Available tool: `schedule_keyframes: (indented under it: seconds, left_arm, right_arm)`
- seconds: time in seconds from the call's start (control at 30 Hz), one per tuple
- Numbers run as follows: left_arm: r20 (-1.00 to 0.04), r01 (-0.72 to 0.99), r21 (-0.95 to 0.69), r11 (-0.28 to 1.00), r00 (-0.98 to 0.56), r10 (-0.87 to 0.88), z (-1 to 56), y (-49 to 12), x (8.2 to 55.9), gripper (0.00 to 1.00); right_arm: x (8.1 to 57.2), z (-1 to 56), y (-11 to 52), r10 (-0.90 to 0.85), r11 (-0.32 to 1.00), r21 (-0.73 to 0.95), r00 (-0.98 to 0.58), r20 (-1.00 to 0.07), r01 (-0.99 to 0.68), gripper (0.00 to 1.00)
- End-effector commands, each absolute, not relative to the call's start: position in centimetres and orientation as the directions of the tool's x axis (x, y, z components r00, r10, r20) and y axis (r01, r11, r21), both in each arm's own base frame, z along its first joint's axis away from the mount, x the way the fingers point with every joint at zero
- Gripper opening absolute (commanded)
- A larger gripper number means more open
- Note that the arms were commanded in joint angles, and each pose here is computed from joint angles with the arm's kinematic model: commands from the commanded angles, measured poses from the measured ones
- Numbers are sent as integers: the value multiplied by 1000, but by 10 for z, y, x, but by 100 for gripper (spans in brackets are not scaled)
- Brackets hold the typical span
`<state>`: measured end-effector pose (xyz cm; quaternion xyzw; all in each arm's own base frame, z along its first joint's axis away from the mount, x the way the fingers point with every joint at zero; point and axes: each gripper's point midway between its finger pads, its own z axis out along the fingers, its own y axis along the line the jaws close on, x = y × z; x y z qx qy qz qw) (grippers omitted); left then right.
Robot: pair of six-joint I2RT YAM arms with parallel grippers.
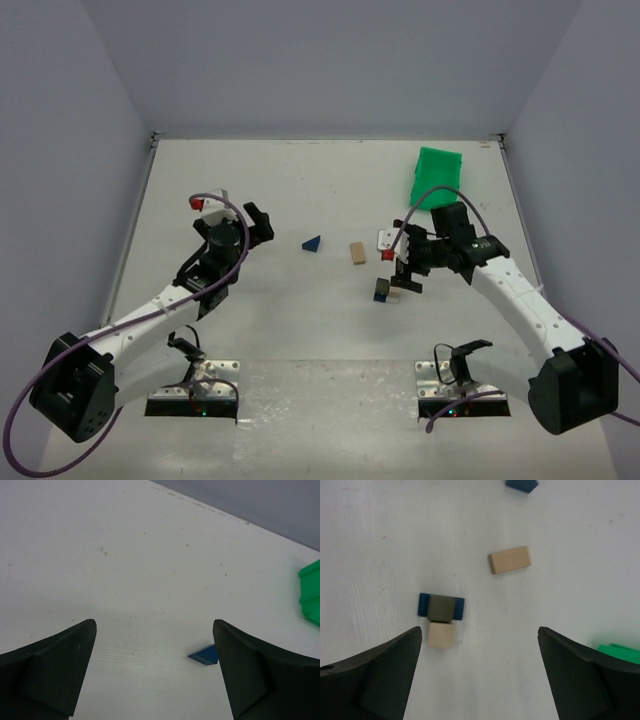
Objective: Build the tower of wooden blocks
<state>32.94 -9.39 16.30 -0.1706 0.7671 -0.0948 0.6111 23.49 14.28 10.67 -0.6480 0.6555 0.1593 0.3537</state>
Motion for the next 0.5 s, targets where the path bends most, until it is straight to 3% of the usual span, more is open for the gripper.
schedule_keyframes:
  seconds: [0.0, 0.13, 0.3, 0.37, 0.47]
  left_arm:
    - [-903, -30, -391, 920, -178, -390, 196, -144, 335, 100]
    - [-899, 21, -386, 922, -231, -371, 191, -183, 334, 100]
    - [-888, 82, -387, 918, -302, -347, 175, -207, 333, 100]
    - [-889, 93, -382, 920, -311, -338, 171, -209, 330, 100]
    - [-891, 121, -364, 924, -334, -307, 160, -210, 323, 100]
  right_arm:
    - [299, 191, 173, -614, 206, -510, 295, -732, -836, 99]
    - [343, 256, 185, -521, 379, -528, 296, -800, -760, 99]
    - [397, 328, 173, -384, 680, -411, 183, -905, -607, 99]
    - [400, 323, 162, -289, 790, -272, 58, -956, -549, 99]
    - [387, 268, 136, -170, 907, -72, -205, -964, -415, 99]
